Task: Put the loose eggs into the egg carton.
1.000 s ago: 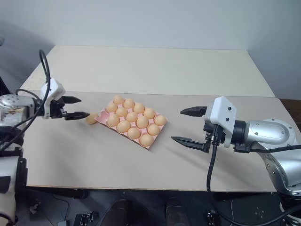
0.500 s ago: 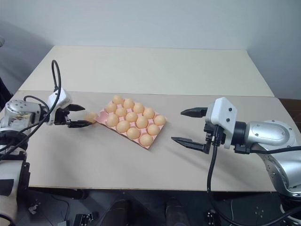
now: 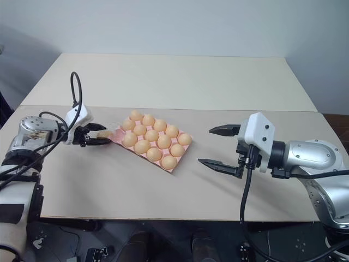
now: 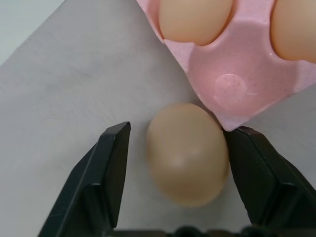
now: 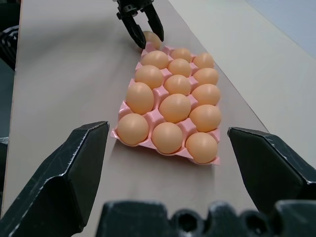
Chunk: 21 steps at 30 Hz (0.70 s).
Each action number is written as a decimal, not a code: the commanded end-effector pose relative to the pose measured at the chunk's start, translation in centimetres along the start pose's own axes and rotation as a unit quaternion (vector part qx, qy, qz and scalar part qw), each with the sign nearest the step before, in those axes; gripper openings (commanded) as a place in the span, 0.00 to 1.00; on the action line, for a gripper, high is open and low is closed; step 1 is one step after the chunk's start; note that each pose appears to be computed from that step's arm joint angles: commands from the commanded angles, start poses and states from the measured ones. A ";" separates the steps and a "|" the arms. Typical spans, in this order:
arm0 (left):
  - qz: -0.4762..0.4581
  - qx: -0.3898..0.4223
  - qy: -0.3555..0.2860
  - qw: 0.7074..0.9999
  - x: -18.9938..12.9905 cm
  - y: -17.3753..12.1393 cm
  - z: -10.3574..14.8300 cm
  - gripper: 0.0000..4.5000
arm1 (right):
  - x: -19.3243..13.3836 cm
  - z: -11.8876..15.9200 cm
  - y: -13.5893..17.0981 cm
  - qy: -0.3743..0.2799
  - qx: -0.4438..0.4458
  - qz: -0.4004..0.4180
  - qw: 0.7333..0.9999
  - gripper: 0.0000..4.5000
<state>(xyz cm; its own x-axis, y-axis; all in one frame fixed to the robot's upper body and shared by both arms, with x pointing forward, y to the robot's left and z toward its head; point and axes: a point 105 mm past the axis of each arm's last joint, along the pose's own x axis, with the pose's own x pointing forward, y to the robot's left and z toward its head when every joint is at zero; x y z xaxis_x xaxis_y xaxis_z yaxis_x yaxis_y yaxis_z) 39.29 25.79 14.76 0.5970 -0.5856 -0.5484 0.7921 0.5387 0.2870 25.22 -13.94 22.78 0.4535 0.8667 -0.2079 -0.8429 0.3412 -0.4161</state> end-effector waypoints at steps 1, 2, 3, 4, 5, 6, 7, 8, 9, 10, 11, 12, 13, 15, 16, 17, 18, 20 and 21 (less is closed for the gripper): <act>0.008 0.012 -0.005 1.000 -1.4 0.7 0.6 0.73 | -0.5 1.2 -0.2 -0.010 -0.022 -0.012 1.000 1.00; 0.002 0.008 -0.008 1.000 -1.6 0.6 0.6 0.73 | -0.5 1.2 -0.2 -0.010 -0.022 -0.012 1.000 1.00; -0.004 0.006 -0.010 1.000 -1.7 0.5 0.7 0.73 | -0.5 1.3 -0.2 -0.011 -0.022 -0.012 1.000 1.00; -0.004 0.007 -0.010 1.000 -1.8 0.5 0.7 0.73 | -0.5 1.2 -0.2 -0.011 -0.022 -0.012 1.000 1.00; -0.003 0.010 -0.007 1.000 -2.0 0.6 0.6 0.73 | -0.5 1.3 -0.3 -0.011 -0.022 -0.012 1.000 1.00; 0.001 0.013 -0.003 1.000 -2.2 0.6 0.4 0.73 | -0.4 1.3 -0.3 -0.012 -0.023 -0.012 1.000 1.00; 0.008 0.013 0.000 1.000 -2.4 0.8 0.2 0.73 | -0.4 1.3 -0.3 -0.012 -0.022 -0.012 1.000 1.00; 0.013 0.012 0.002 1.000 -2.5 0.9 0.1 0.73 | -0.3 1.3 -0.4 -0.013 -0.022 -0.011 1.000 1.00; 0.013 0.010 0.008 1.000 -2.5 0.9 -0.1 0.73 | -0.3 1.3 -0.4 -0.014 -0.023 -0.011 1.000 1.00; 0.012 0.007 0.011 1.000 -2.5 0.9 -0.3 0.73 | -0.3 1.3 -0.4 -0.015 -0.024 -0.010 1.000 1.00; 0.015 0.005 0.011 1.000 -2.4 0.9 -0.3 0.73 | -0.3 1.4 -0.4 -0.016 -0.025 -0.009 1.000 1.00; 0.025 0.001 0.010 1.000 -2.2 1.1 -0.2 0.69 | -0.2 1.5 -0.4 -0.018 -0.025 -0.008 0.999 1.00; 0.031 -0.004 0.009 0.999 -2.0 1.2 -0.2 0.65 | -0.2 1.5 -0.5 -0.019 -0.026 -0.008 0.999 1.00; 0.033 -0.008 0.003 0.999 -1.6 1.2 0.0 0.53 | -0.2 1.5 -0.4 -0.019 -0.027 -0.006 0.999 1.00; 0.032 -0.006 0.002 0.999 -1.4 1.1 0.0 0.46 | -0.2 1.6 -0.4 -0.018 -0.027 -0.005 0.999 1.00; 0.033 -0.005 -0.003 0.999 -1.3 1.1 0.2 0.39 | -0.1 1.6 -0.4 -0.018 -0.027 -0.005 0.999 1.00; 0.029 -0.009 -0.008 1.000 -1.3 1.1 0.3 0.34 | -0.2 1.6 -0.4 -0.019 -0.027 -0.004 0.999 1.00; 0.020 -0.009 -0.018 1.000 -1.6 1.0 0.7 0.34 | -0.2 1.6 -0.3 -0.017 -0.026 -0.005 0.999 1.00; 0.018 -0.007 -0.020 1.000 -1.8 1.0 0.8 0.34 | -0.3 1.5 -0.3 -0.017 -0.025 -0.006 1.000 1.00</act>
<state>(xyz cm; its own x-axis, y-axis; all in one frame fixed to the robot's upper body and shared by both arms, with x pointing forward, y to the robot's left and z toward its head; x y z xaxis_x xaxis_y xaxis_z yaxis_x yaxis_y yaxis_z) 39.06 26.86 15.13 0.6175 -0.5679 -0.5441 0.7708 0.5749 0.2747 25.38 -13.84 23.51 0.4586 0.8681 -0.1898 -0.8319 0.3444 -0.4351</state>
